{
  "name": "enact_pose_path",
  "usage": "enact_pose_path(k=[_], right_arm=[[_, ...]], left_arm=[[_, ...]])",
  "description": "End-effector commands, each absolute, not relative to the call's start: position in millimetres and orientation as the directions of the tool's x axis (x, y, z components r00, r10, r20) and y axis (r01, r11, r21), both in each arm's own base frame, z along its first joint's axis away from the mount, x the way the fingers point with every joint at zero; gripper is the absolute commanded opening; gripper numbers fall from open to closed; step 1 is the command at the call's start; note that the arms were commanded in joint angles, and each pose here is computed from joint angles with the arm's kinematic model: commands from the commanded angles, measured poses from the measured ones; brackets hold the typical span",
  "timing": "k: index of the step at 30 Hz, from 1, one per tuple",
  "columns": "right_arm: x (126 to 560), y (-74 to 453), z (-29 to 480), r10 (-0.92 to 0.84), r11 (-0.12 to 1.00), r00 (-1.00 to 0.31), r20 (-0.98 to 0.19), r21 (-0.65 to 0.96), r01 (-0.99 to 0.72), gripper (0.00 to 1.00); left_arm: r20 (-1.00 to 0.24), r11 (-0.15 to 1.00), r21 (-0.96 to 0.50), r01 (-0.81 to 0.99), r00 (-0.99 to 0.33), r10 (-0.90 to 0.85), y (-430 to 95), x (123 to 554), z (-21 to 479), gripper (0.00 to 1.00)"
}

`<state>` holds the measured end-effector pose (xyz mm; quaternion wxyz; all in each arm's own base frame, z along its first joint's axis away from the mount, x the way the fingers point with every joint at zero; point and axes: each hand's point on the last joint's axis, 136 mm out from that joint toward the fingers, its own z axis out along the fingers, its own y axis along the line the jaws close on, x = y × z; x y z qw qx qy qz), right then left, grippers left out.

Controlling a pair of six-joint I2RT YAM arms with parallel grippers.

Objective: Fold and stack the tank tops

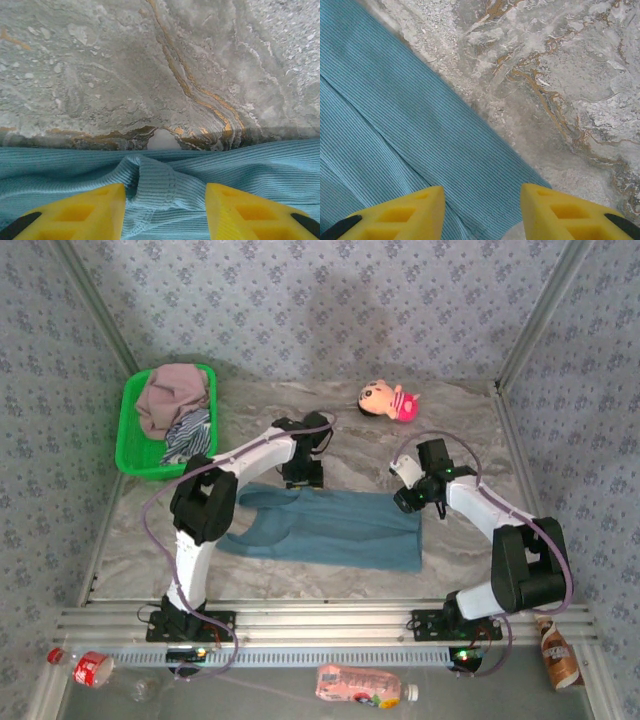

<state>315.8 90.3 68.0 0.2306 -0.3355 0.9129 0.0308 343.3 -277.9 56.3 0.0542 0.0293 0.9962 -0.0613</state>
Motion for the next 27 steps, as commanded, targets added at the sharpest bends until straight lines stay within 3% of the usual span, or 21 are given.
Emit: enact_pose_path(k=[1, 6, 16, 27], right_arm=[[313, 89, 64, -0.596, 0.774, -0.681, -0.427, -0.079, -0.628, 0.46], [311, 87, 62, -0.594, 0.777, -0.686, -0.420, -0.075, -0.625, 0.46], [296, 83, 47, -0.580, 0.793, -0.720, -0.382, -0.060, -0.607, 0.46], [286, 79, 36, -0.595, 0.791, -0.735, -0.326, -0.075, -0.608, 0.46]], left_arm=[[-0.100, 0.983, -0.171, 0.069, -0.994, 0.053, -285, 342, 53, 0.41], [-0.057, 0.987, -0.152, 0.060, -0.997, 0.051, -277, 333, 38, 0.36], [-0.044, 0.986, -0.152, 0.064, -0.997, 0.058, -268, 323, 50, 0.07], [0.060, 0.984, -0.178, 0.029, -0.997, 0.040, -263, 280, 71, 0.11]])
